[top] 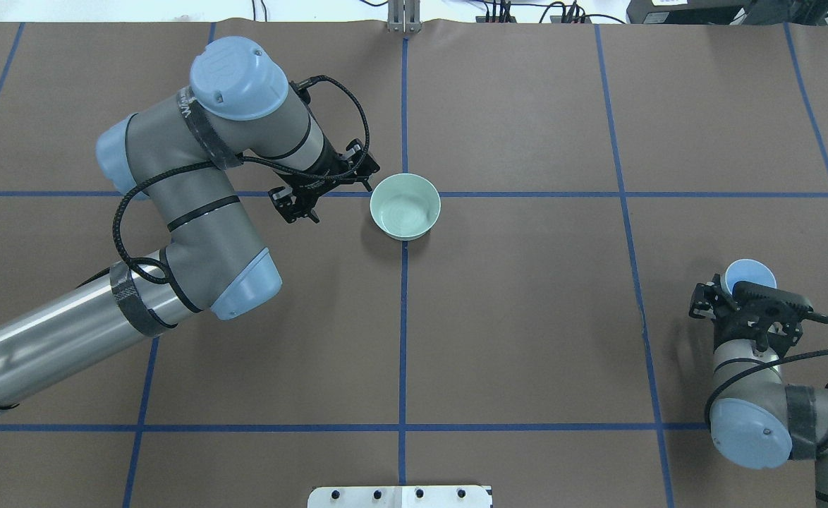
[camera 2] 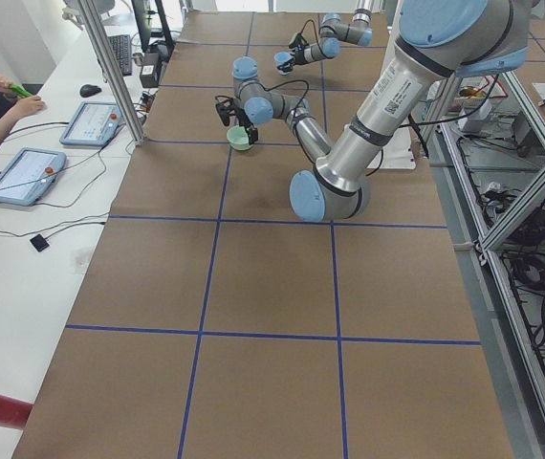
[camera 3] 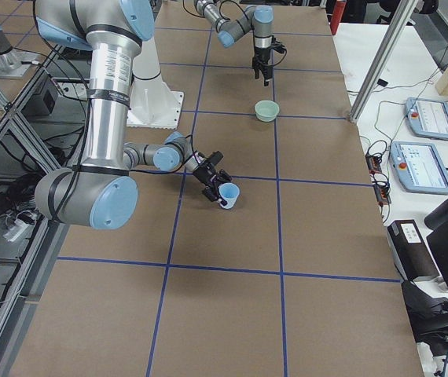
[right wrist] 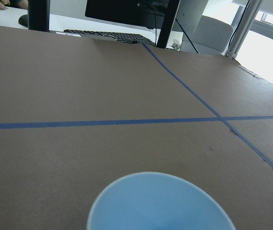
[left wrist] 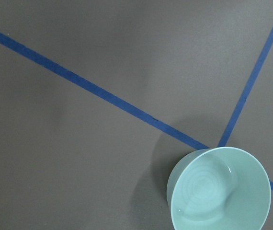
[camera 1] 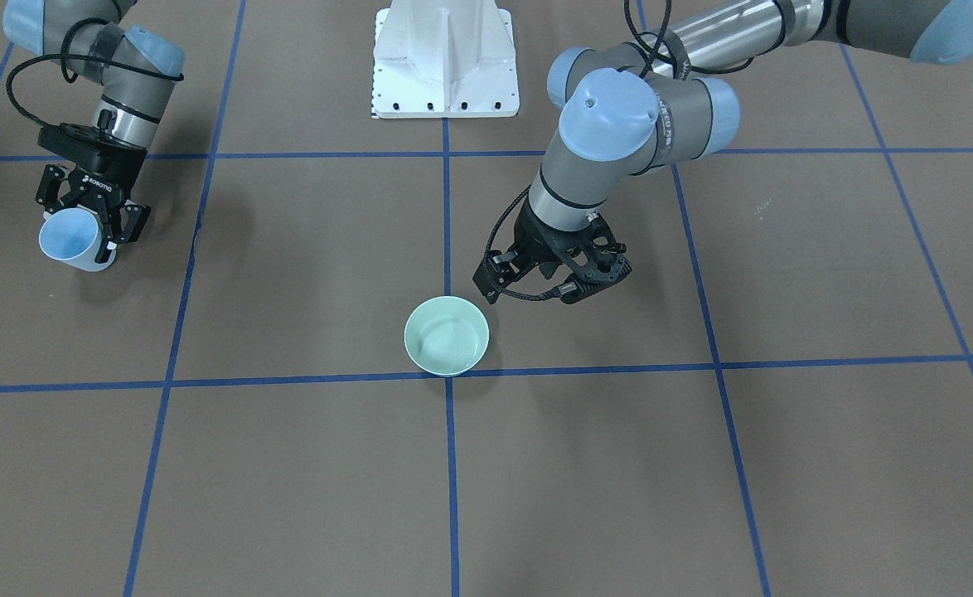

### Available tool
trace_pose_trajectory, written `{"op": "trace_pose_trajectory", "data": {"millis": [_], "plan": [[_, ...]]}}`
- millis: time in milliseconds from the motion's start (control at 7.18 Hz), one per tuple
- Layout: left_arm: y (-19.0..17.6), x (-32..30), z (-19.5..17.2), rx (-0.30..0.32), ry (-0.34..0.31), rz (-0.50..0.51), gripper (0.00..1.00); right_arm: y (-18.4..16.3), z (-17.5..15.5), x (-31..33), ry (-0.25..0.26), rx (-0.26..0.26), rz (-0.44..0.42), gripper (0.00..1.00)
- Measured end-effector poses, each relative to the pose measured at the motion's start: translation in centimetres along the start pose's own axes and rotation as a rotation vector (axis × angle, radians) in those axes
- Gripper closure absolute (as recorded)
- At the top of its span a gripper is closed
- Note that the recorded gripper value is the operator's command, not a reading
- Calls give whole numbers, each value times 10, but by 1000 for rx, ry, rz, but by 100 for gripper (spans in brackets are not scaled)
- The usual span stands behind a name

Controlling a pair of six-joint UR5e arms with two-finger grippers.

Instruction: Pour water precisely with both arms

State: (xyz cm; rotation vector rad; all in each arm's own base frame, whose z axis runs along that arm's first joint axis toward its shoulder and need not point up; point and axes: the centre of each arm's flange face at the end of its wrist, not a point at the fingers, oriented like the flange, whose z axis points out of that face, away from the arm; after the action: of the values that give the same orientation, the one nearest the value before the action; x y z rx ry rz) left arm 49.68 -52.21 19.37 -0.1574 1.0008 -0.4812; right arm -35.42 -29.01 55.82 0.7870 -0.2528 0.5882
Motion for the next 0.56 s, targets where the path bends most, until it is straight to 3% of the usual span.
{"op": "trace_pose_trajectory", "data": {"millis": [278,557], "plan": [[-1,0,-1,0,1,-1,0,-20,3,-3,-23,-2,-14,100],[-5,2,-12,6,15,1,0,-61,0,-11,-154,-44,-10,100]]}}
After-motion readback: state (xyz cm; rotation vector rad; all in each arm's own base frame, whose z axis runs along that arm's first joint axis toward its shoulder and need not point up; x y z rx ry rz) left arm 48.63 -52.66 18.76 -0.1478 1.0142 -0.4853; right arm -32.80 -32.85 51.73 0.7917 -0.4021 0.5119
